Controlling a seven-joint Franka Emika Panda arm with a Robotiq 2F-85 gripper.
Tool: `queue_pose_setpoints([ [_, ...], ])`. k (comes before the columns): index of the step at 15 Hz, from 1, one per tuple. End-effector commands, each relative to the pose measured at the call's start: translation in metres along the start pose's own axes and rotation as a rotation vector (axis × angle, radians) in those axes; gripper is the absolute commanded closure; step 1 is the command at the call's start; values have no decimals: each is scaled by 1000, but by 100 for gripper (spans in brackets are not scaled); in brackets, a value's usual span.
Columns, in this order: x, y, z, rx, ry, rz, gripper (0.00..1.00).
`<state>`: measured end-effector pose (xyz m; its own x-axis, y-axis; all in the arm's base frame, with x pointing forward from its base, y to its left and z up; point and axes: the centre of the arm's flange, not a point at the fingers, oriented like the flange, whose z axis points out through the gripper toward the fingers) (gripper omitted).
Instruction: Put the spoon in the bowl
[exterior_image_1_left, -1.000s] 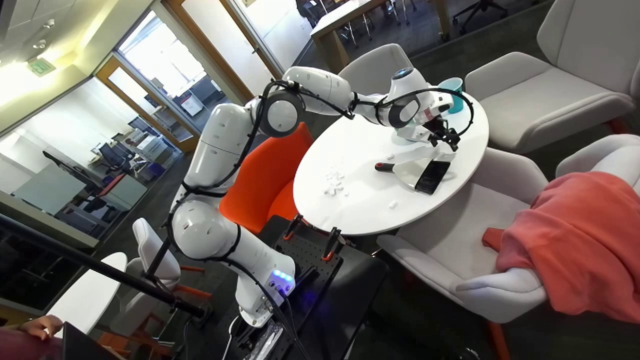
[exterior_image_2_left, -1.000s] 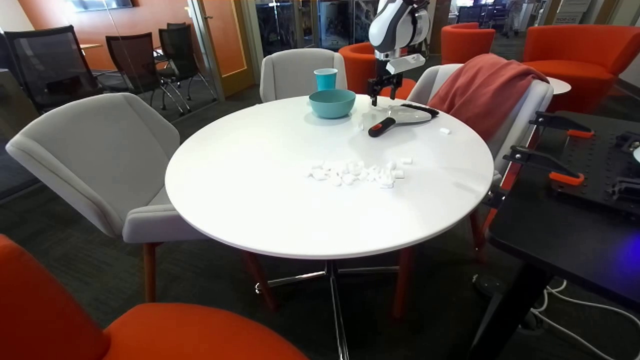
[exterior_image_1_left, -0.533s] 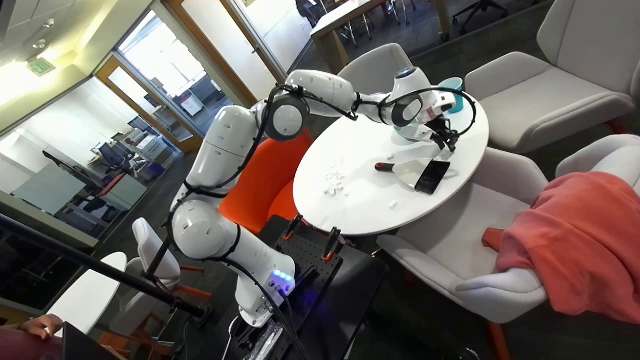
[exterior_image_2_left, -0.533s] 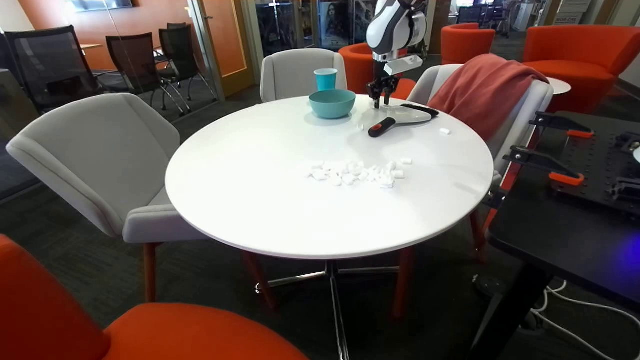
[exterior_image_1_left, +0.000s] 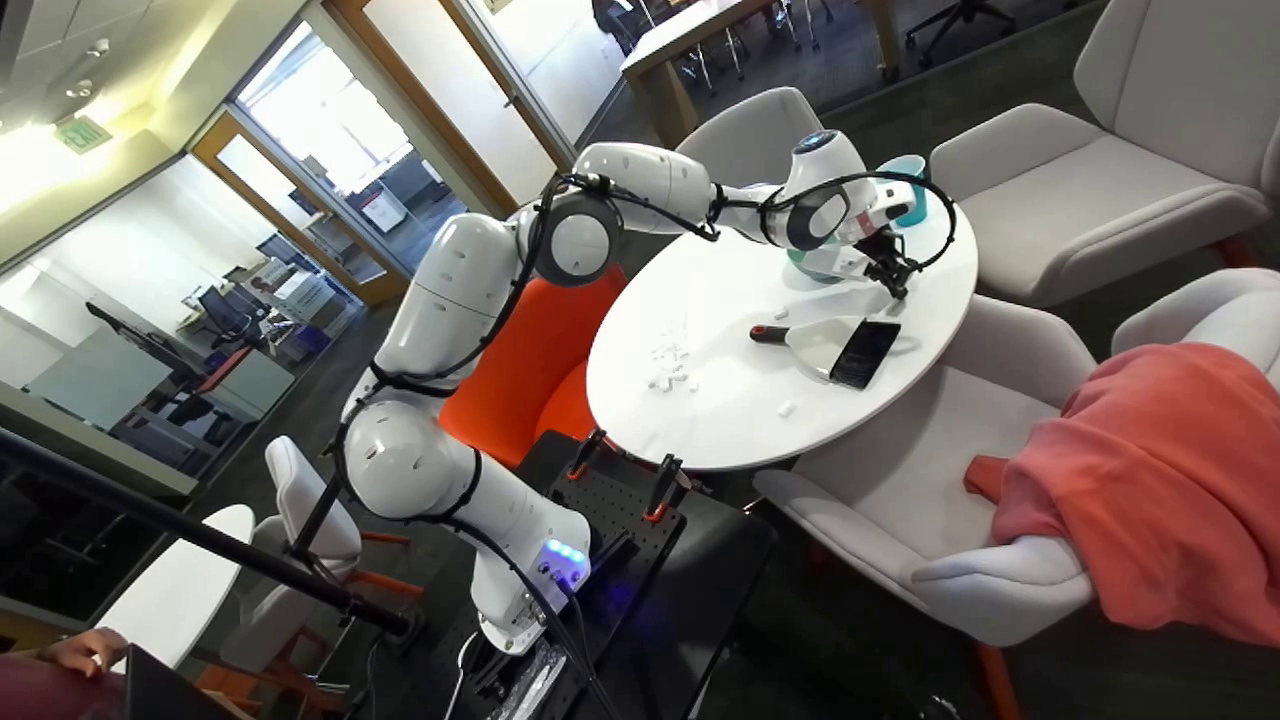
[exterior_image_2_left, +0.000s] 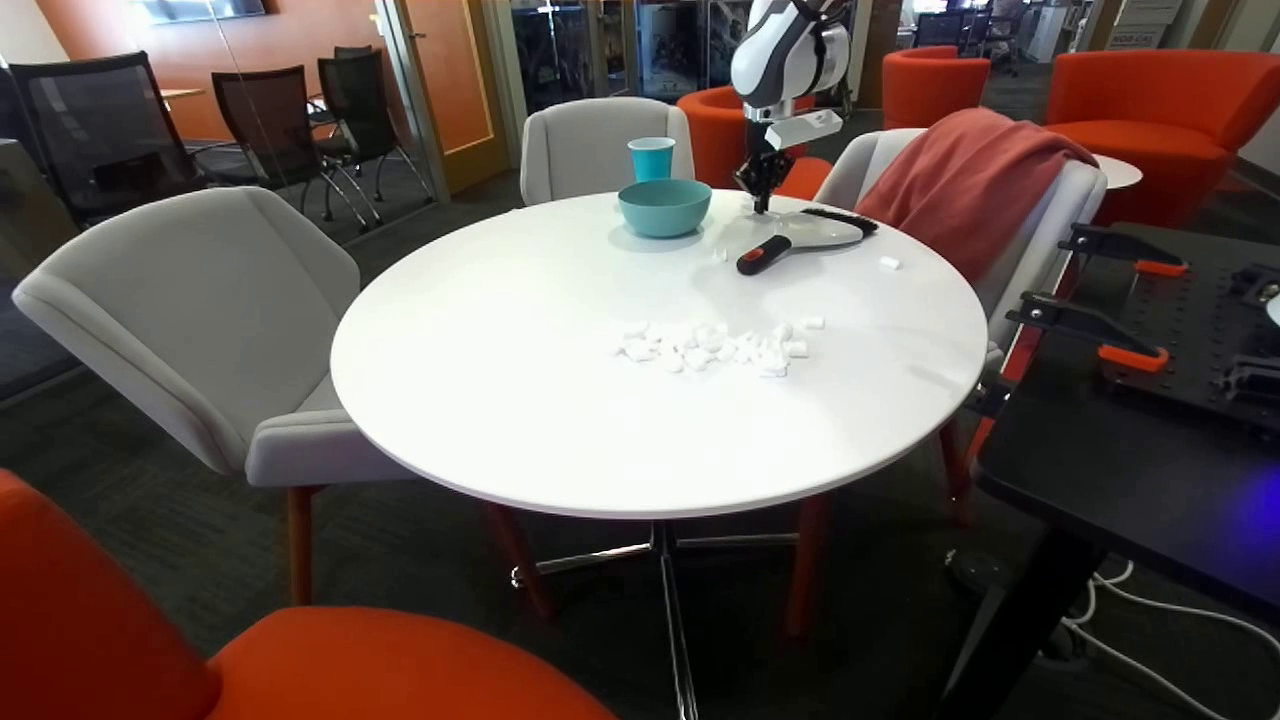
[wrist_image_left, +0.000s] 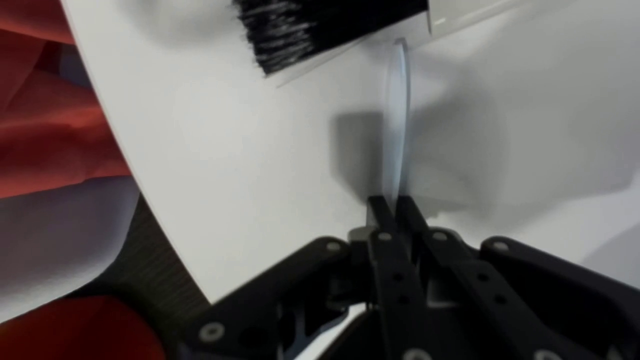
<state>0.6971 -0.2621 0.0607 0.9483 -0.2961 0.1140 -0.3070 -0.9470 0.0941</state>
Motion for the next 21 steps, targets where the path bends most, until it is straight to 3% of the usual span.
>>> queue_pose_setpoints([
  [1,3,-2,-17,-12,-2,15,99],
  [9,-24,-1,-130,64,74,-8,99],
  [12,-35,-16,-162,123,73,-112,99],
  [17,-28,-72,-179,210,118,-360,99],
  [21,-12,-124,-169,264,138,-481,99],
])
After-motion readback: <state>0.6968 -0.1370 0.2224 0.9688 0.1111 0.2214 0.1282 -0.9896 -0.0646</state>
